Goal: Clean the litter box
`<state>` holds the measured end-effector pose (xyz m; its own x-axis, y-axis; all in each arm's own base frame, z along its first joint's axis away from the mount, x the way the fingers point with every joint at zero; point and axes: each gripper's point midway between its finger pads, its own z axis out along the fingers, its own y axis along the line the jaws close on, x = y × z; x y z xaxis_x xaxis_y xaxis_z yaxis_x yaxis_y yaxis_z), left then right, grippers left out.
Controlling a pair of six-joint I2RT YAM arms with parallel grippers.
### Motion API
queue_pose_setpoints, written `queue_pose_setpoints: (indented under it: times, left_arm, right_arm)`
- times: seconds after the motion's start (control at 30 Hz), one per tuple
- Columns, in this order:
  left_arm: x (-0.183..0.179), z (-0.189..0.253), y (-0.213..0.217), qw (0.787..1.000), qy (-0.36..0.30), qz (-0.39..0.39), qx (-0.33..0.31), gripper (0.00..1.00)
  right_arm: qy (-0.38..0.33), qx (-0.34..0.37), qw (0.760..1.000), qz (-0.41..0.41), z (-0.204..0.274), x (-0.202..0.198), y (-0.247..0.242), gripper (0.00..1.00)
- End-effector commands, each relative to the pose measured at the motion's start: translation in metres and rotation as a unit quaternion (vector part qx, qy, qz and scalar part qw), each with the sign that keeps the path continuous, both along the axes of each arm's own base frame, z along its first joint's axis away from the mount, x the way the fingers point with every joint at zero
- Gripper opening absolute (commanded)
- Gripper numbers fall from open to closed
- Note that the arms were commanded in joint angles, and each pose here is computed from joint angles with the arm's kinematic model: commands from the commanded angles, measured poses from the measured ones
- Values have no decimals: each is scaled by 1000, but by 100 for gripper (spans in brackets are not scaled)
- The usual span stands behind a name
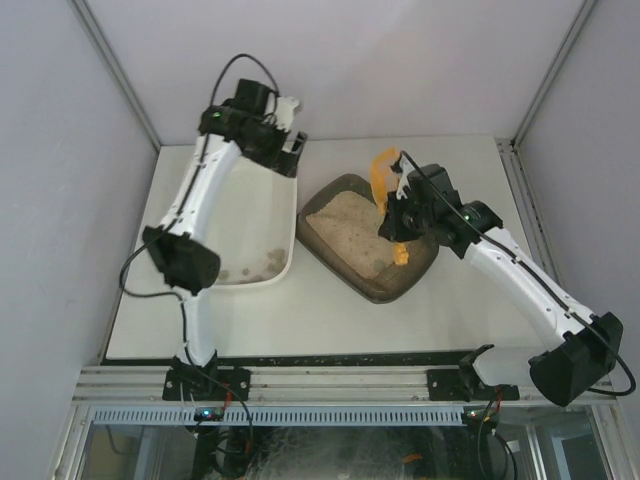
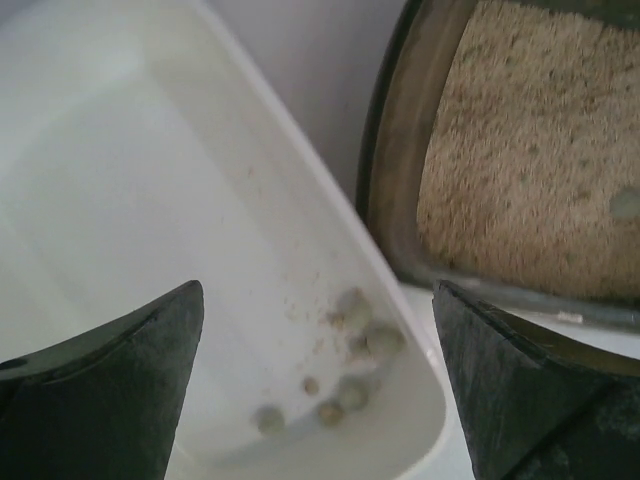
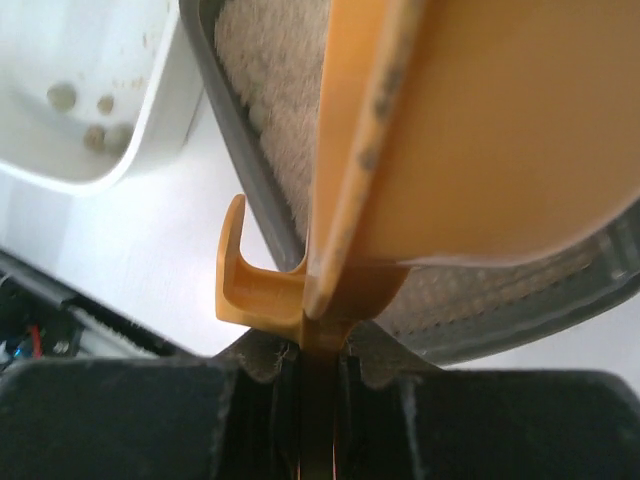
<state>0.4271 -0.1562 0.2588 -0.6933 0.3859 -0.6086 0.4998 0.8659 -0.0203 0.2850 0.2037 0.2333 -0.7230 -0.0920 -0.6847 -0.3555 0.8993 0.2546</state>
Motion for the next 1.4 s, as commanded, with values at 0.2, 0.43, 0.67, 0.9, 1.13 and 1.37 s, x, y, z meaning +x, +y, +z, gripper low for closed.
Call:
queue_pose_setpoints:
  times: [0.2, 0.43, 0.67, 0.9, 1.13, 1.37]
  left_arm:
    - [30, -61, -124, 987, -62, -99, 108, 95]
    - [37, -104, -139, 983, -45, -109, 138, 77]
    - [59, -113, -131, 976, -84, -79, 185, 75]
    - [72, -80, -137, 972, -140, -83, 171, 85]
    - [78, -133, -131, 962, -102, -108, 229, 82]
    - [73, -156, -117, 960, -70, -111, 246, 17]
  right_arm:
    - [95, 198, 976, 3, -28, -31, 2, 0]
    - [110, 225, 968, -7, -41, -32, -8, 0]
    - [121, 267, 956, -2, -45, -28, -9, 0]
    - [141, 276, 951, 0, -59, -31, -6, 0]
    - [150, 276, 949, -7, -69, -34, -7, 0]
    - [154, 281, 947, -17, -74, -33, -7, 0]
